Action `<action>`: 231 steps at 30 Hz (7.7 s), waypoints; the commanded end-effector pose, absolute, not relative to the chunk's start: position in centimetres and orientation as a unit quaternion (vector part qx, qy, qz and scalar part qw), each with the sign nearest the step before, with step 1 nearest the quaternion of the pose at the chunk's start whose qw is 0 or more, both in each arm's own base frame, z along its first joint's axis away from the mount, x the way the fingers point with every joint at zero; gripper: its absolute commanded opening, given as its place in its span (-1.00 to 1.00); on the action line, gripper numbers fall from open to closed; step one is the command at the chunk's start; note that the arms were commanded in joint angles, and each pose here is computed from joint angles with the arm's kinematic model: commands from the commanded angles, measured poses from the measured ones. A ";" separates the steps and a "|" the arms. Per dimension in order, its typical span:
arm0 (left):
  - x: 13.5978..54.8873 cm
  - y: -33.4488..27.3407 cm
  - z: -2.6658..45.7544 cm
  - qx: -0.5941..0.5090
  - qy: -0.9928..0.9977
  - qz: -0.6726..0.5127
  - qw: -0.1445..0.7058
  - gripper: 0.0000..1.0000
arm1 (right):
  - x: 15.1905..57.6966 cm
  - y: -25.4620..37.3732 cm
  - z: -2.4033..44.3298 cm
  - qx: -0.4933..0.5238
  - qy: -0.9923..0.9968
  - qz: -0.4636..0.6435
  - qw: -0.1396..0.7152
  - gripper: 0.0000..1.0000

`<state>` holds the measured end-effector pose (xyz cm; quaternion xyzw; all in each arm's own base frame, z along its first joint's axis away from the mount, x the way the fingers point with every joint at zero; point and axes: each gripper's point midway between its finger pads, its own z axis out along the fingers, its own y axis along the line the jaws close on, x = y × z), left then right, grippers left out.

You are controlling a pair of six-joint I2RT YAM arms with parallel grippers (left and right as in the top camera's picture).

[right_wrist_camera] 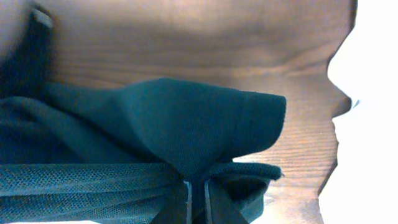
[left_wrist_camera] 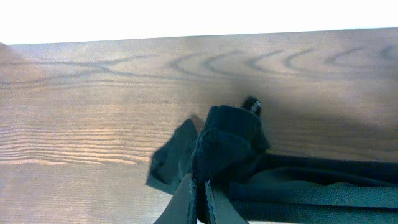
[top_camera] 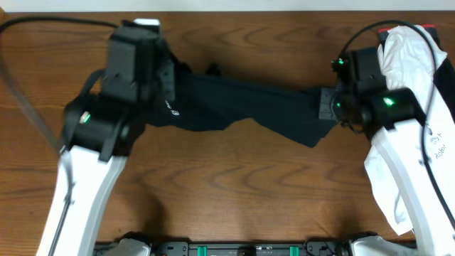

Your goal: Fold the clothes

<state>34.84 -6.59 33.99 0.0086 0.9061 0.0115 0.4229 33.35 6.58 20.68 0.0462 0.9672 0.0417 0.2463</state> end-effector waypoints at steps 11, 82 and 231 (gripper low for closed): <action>24.2 -1.8 45.9 -0.056 0.813 -0.018 0.579 -0.88 | 29.4 5.1 33.9 0.024 0.882 0.082 0.463 -0.98; 25.5 0.2 36.0 -0.028 0.948 0.149 0.282 0.18 | 33.4 6.6 24.7 -0.107 0.941 0.048 0.318 0.33; 20.9 -1.3 2.7 -0.148 0.988 0.033 -0.019 -0.87 | 31.2 13.8 13.9 -0.125 0.973 -0.107 0.165 -0.97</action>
